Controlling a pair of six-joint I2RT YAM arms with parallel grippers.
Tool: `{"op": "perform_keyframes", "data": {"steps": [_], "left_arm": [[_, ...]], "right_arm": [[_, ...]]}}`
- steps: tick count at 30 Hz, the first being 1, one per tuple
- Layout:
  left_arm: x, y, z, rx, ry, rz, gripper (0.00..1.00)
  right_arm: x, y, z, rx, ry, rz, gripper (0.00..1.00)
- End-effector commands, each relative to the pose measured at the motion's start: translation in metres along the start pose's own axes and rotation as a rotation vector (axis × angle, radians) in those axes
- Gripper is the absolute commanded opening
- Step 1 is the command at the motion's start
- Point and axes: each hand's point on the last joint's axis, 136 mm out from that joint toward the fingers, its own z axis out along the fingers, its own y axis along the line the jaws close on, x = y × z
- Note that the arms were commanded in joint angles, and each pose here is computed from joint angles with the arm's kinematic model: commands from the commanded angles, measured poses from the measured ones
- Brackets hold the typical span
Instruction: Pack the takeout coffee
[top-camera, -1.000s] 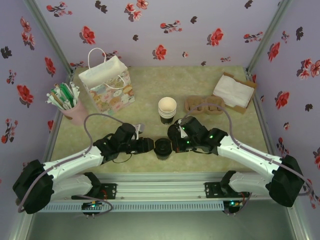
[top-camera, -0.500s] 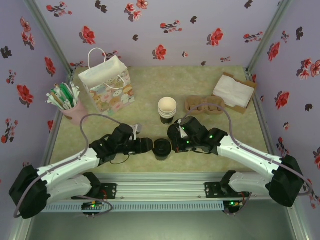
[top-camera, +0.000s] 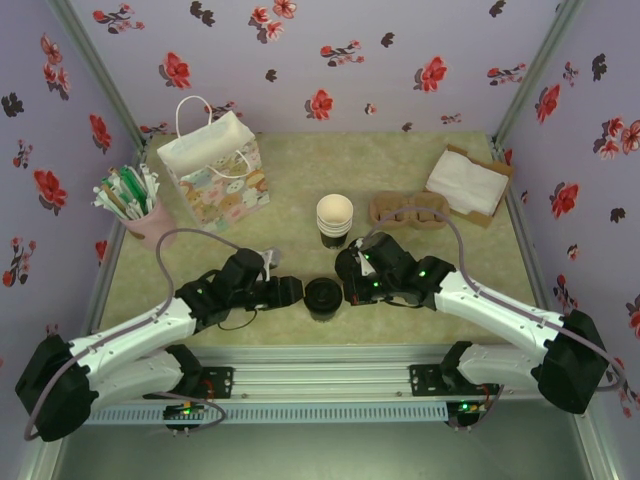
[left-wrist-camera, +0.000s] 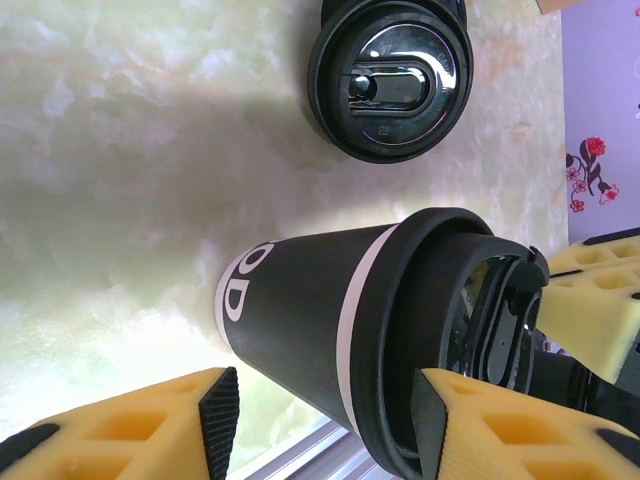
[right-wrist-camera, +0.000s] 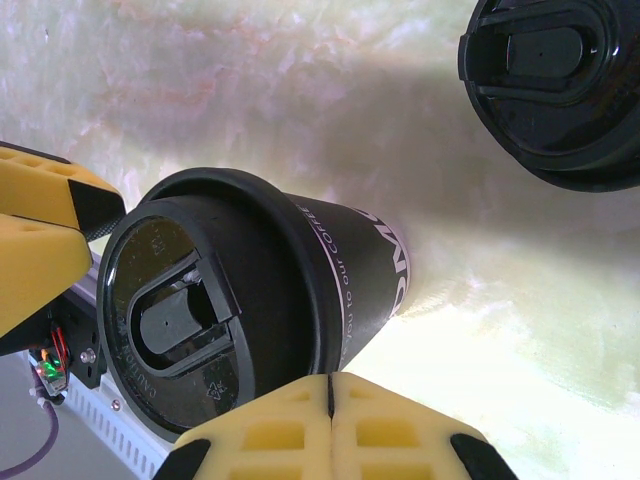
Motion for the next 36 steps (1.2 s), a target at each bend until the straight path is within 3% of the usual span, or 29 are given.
{"op": "perform_keyframes", "data": {"steps": [1,36], "left_arm": [[0.003,0.005,0.004,-0.022,0.011,0.005,0.51],[0.013,0.008,0.016,-0.011,0.052,-0.015,0.46]], "right_arm": [[-0.004,0.006,-0.003,-0.019,-0.002,0.010,0.03],[-0.003,0.015,0.001,-0.067,0.008,0.015,0.06]]}}
